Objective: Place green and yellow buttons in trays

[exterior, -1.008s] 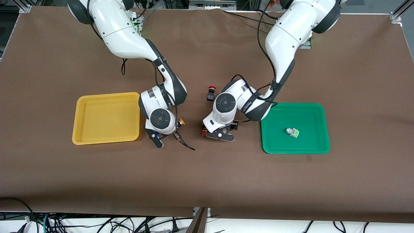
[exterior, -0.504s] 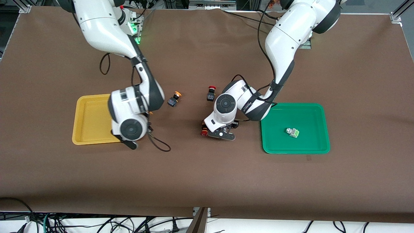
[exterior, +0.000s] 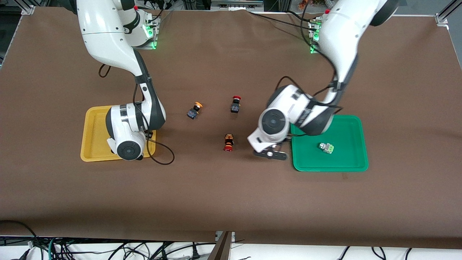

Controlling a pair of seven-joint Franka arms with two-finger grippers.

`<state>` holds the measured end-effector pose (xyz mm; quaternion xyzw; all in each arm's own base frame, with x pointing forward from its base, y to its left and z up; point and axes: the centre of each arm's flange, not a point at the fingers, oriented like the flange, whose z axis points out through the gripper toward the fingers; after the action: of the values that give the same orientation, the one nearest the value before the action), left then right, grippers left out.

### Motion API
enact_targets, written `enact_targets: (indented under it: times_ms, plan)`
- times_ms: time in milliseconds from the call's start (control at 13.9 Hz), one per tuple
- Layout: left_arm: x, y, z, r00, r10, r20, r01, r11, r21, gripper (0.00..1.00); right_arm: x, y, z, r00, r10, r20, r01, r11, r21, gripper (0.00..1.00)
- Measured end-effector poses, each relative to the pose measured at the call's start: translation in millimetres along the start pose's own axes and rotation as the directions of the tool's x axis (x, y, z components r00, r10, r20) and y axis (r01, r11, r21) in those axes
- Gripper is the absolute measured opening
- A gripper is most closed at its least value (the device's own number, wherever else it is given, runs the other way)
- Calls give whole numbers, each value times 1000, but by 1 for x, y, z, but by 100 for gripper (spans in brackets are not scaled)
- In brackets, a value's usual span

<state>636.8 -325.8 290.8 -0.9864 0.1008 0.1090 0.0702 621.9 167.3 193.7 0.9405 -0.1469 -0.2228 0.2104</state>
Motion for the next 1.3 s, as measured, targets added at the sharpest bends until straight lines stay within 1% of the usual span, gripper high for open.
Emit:
enact_targets:
  times_ms: [144, 216, 288, 360, 432, 504, 576, 648, 720, 792, 936, 1008, 1080, 1152, 1224, 1296]
  plan:
    - [6, -69, -3, 998, 47, 30, -47, 999, -6, 41, -13, -13, -26, 999, -3, -36, 4, 1000, 14, 78]
    - [9, -97, 9, 998, 54, 42, -54, 999, -7, 41, -23, -22, -43, 999, 31, -44, -30, 999, 31, 87]
    - [11, -115, 28, 997, 57, 45, -57, 998, -8, 41, -38, -34, -61, 995, 87, -42, -84, 994, 66, 99]
    - [11, -121, 48, 997, 57, 44, -57, 998, -12, 47, -54, -50, -75, 990, 139, -33, -135, 985, 103, 100]
    - [10, -119, 62, 997, 62, 43, -61, 998, -15, 56, -73, -70, -83, 984, 175, -27, -171, 977, 127, 100]
    - [9, -114, 65, 997, 68, 40, -67, 998, -17, 66, -95, -93, -85, 981, 192, -28, -186, 974, 130, 100]
    - [8, -110, 56, 997, 72, 25, -71, 997, -18, 74, -118, -117, -81, 979, 199, -36, -193, 973, 123, 100]
    - [7, -111, 37, 998, 68, 0, -68, 998, -16, 85, -139, -138, -71, 979, 200, -45, -194, 975, 108, 100]
    - [3, -117, 10, 998, 58, -29, -58, 998, -11, 94, -157, -157, -56, 978, 198, -57, -193, 977, 88, 99]
    - [-3, -129, -24, 997, 39, -64, -40, 999, -6, 100, -170, -171, -42, 977, 200, -70, -195, 978, 75, 99]
    - [-26, -165, -99, 989, -17, -146, 17, 1000, -7, 100, -184, -188, -12, 973, 212, -93, -207, 976, 65, 98]
    - [-44, -187, -133, 985, -57, -164, 53, 998, -24, 100, -186, -191, 2, 972, 213, -97, -208, 976, 58, 97]
    - [-66, -209, -162, 982, -102, -159, 94, 994, -58, 100, -187, -192, 14, 972, 213, -99, -209, 977, 52, 93]
    - [-90, -233, -188, 980, -140, -141, 128, 988, -90, 100, -186, -192, 20, 971, 214, -102, -210, 976, 54, 93]
    - [-114, -252, -209, 978, -159, -132, 146, 984, -106, 100, -185, -191, 22, 971, 216, -104, -211, 976, 58, 85]
    - [-135, -264, -227, 974, -172, -145, 158, 982, -106, 100, -185, -189, 20, 969, 223, -105, -217, 974, 66, 75]
